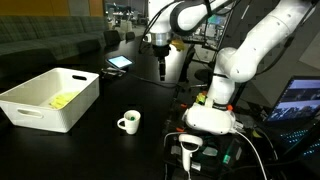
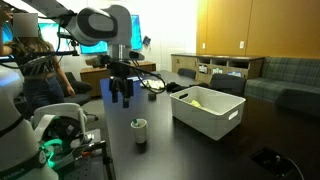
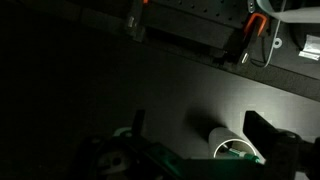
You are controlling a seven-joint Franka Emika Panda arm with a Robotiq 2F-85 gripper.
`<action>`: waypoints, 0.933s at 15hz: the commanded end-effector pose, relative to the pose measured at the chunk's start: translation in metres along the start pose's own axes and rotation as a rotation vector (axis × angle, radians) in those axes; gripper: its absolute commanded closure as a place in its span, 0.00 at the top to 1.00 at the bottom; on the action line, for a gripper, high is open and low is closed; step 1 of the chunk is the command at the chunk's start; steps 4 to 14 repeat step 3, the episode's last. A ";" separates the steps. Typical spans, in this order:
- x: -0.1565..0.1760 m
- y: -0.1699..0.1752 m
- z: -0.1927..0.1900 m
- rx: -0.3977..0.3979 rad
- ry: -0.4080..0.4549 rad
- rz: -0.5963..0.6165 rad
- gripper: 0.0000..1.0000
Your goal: Put the towels into the basket and the marker and tape into the mug
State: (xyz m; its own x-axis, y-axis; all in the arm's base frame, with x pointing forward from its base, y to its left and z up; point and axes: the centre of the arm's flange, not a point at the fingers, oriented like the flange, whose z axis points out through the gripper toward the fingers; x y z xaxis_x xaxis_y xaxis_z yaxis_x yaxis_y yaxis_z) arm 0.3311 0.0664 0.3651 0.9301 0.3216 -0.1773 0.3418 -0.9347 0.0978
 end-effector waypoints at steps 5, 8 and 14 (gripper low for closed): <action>-0.007 0.003 -0.006 -0.002 0.011 0.006 1.00; -0.007 0.003 -0.006 -0.002 0.011 0.006 1.00; -0.007 0.003 -0.006 -0.002 0.011 0.006 1.00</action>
